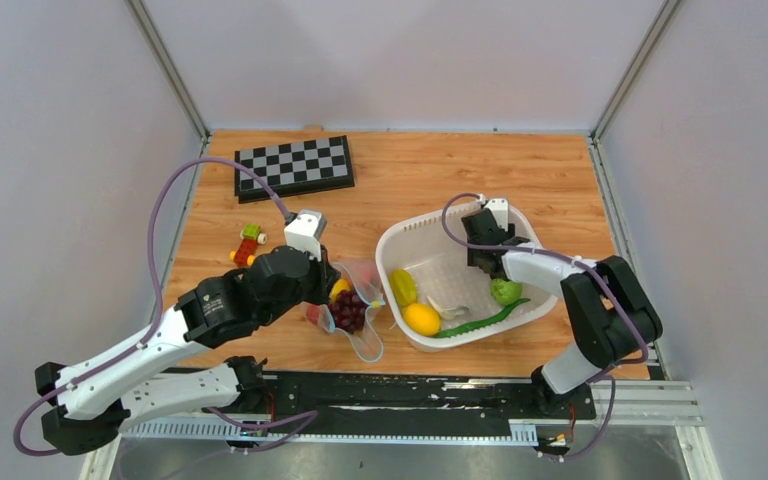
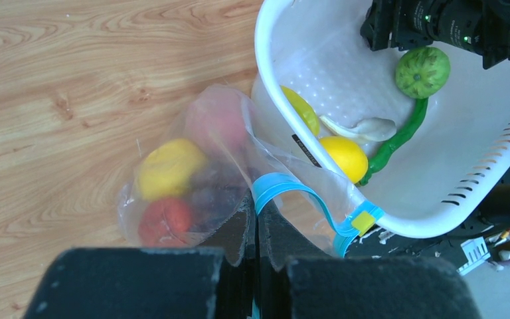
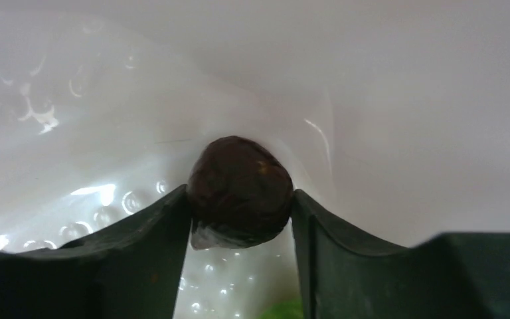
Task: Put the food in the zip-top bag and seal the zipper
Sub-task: Pick up the fake fruit from the bin, then place the fake fruit in the zipper food storage bag, then pick up the fake fruit from the bin, then place the fake fruit in the zipper food storage bag, then adjust the zipper food storage bag at the center of the board.
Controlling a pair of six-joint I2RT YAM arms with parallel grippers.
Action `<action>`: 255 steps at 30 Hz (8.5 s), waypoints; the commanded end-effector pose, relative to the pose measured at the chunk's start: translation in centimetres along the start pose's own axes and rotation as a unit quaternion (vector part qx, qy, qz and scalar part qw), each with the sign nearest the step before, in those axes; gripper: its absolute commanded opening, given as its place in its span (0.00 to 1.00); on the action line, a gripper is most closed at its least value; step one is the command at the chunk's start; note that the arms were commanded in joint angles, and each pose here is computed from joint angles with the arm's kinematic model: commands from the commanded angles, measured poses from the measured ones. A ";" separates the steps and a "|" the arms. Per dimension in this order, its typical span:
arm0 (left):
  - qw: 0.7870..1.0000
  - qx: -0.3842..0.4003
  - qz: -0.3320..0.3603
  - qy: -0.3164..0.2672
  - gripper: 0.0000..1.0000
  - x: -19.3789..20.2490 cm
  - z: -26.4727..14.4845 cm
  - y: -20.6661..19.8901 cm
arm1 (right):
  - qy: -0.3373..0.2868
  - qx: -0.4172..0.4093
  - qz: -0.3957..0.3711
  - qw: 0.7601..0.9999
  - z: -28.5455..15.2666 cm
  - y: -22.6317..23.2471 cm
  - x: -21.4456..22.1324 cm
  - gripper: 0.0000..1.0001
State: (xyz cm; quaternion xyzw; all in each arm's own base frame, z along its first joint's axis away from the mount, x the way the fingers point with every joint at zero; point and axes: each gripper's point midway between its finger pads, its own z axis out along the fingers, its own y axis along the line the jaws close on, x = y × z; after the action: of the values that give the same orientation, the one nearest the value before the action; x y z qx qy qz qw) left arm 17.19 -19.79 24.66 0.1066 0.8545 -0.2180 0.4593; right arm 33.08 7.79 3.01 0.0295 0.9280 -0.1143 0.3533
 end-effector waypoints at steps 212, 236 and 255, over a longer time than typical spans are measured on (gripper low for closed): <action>0.986 0.014 -0.146 -0.084 0.01 -1.3 -1.5 1.0 | -0.049 -0.562 -0.093 0.820 -35.1 18.8 7.6 0.39; 0.992 -0.023 -0.094 -0.083 0.04 -1.8 -2.7 2.7 | -0.191 -0.536 -0.024 0.822 -37.4 19.1 -1.0 0.00; 0.995 -0.099 0.013 -0.019 0.04 -1.7 -3.9 5.0 | -0.189 -0.602 -0.013 0.776 -40.2 21.0 -7.1 0.00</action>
State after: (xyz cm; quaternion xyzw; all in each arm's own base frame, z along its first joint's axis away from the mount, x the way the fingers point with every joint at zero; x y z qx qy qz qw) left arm 17.12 -13.64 25.04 0.0639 0.8708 -0.1168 0.4732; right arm 15.48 36.23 29.71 -0.2192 0.7513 0.4067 0.4713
